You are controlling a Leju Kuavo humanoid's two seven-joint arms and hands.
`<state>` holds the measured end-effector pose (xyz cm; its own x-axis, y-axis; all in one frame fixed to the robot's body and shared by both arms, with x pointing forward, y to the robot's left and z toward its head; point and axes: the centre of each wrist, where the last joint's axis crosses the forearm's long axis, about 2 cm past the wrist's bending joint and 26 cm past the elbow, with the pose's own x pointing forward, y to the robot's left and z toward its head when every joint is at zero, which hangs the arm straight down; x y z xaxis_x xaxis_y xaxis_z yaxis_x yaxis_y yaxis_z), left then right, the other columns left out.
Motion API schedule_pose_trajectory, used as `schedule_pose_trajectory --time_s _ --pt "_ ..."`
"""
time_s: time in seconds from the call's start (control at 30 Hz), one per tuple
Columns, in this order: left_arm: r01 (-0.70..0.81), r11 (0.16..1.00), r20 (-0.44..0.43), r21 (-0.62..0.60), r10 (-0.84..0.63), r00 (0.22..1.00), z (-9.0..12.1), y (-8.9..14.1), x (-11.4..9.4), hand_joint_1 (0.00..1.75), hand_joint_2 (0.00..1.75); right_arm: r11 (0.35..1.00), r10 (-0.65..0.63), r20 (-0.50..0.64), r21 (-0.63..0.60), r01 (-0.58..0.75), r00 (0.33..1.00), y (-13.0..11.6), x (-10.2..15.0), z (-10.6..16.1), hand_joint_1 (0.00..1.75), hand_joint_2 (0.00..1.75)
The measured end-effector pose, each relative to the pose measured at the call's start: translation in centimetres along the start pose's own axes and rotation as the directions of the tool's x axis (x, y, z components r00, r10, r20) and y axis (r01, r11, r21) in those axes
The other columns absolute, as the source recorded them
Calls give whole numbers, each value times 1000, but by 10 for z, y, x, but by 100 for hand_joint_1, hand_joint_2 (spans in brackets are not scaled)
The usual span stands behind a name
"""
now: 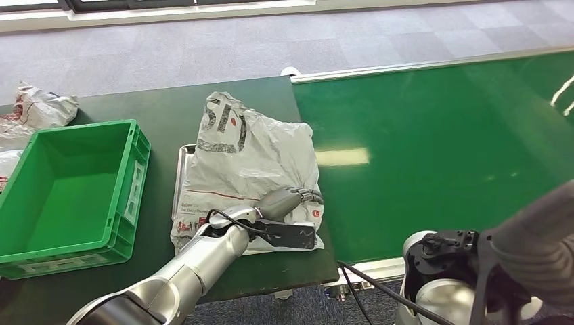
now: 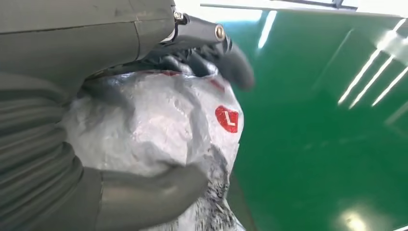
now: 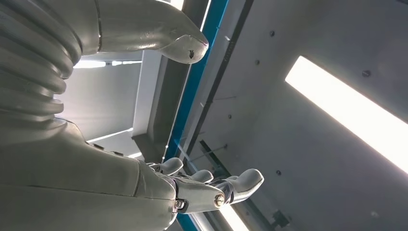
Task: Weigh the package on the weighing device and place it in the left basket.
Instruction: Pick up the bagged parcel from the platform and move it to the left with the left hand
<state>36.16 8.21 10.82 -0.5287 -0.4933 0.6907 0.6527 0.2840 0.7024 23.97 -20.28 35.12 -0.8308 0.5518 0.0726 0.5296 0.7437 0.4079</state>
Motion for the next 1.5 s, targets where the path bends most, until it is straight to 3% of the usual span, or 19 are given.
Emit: schedule_pose_trajectory --time_s 0.9,1.0,1.07,1.17,1.3,1.5 --pt "-23 998 39 52 21 999 -3 8 4 175 175 999 8 -36 46 -7 999 5 -6 13 0 175" --pt "-1 993 44 118 -5 999 -3 9 4 175 175 999 12 -35 50 -10 999 5 -6 13 0 175" --pt "12 973 51 232 -25 998 -2 14 4 175 175 998 17 -33 53 -16 999 5 -7 13 0 175" --pt "7 881 60 472 -40 997 0 36 4 175 175 998 27 -32 56 -25 999 3 -8 14 0 175" --pt "52 639 18 767 -102 995 16 93 0 175 175 998 39 -35 59 -37 999 0 -10 15 0 175" --pt "207 331 -137 921 -221 966 59 152 -9 175 175 996 60 -44 62 -57 997 -6 -12 17 0 175"
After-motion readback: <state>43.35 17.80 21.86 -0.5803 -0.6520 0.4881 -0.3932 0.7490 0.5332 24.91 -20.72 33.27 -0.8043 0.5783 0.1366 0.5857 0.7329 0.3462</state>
